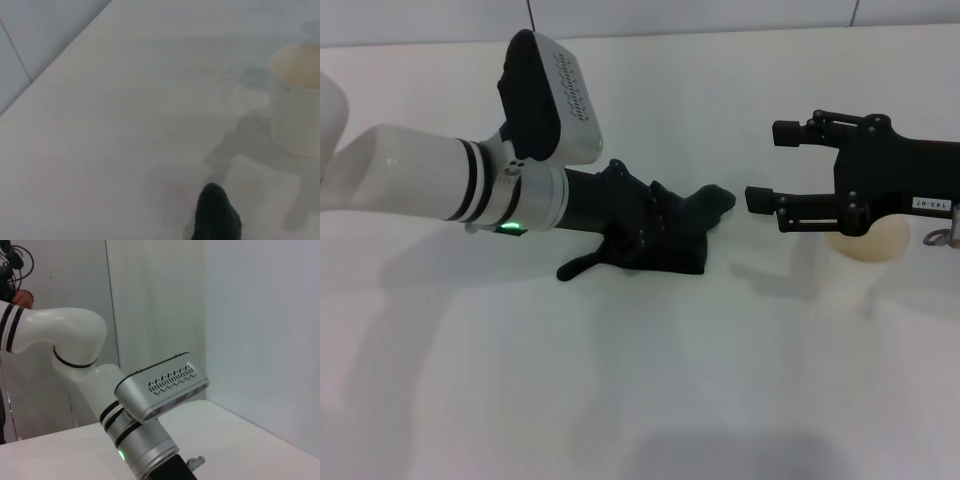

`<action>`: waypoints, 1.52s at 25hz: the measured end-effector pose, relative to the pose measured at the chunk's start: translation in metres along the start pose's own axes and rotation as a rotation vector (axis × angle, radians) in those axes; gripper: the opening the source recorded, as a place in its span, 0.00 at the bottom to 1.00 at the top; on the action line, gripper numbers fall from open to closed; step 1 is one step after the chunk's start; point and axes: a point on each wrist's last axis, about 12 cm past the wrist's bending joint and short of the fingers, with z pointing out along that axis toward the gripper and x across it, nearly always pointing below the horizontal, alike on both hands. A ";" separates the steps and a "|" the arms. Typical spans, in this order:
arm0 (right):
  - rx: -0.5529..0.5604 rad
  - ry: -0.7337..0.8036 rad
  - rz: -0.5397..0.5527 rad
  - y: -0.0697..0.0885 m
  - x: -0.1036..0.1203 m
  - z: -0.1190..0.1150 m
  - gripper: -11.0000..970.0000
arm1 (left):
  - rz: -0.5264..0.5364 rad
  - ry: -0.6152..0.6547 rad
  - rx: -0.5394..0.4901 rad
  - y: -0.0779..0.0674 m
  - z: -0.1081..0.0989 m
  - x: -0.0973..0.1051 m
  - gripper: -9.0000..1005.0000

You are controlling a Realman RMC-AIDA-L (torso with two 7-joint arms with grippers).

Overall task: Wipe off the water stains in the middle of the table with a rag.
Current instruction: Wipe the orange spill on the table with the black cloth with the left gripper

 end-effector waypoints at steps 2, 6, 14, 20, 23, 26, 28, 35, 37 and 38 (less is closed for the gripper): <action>0.001 0.000 0.001 0.000 0.000 0.000 0.85 | -0.002 -0.001 -0.003 0.000 -0.001 0.000 0.06; 0.003 0.001 0.003 0.000 0.001 0.000 0.85 | -0.010 0.000 -0.012 0.001 -0.004 0.001 0.06; 0.006 0.003 0.002 -0.001 0.001 -0.001 0.85 | -0.032 -0.003 -0.037 0.001 -0.013 0.010 0.06; 0.008 0.003 0.002 -0.002 0.001 0.000 0.85 | -0.054 -0.004 -0.047 -0.001 -0.021 0.016 0.06; 0.008 0.003 0.002 -0.002 0.001 0.000 0.85 | -0.064 -0.014 -0.044 0.000 -0.024 0.016 0.06; 0.009 0.003 0.002 -0.002 0.001 0.000 0.85 | -0.073 -0.025 -0.045 0.001 -0.027 0.016 0.06; 0.007 0.003 0.002 -0.002 0.001 0.000 0.85 | -0.075 -0.029 -0.037 0.000 -0.027 0.016 0.06; 0.004 0.003 0.004 -0.001 0.001 -0.001 0.85 | -0.097 -0.032 -0.016 -0.004 -0.028 0.019 0.06; 0.004 0.003 0.006 -0.001 0.002 0.000 0.85 | -0.120 -0.029 0.001 -0.006 -0.031 0.022 0.06; 0.004 0.004 0.007 -0.001 0.002 0.000 0.85 | -0.130 -0.028 0.008 -0.007 -0.032 0.024 0.06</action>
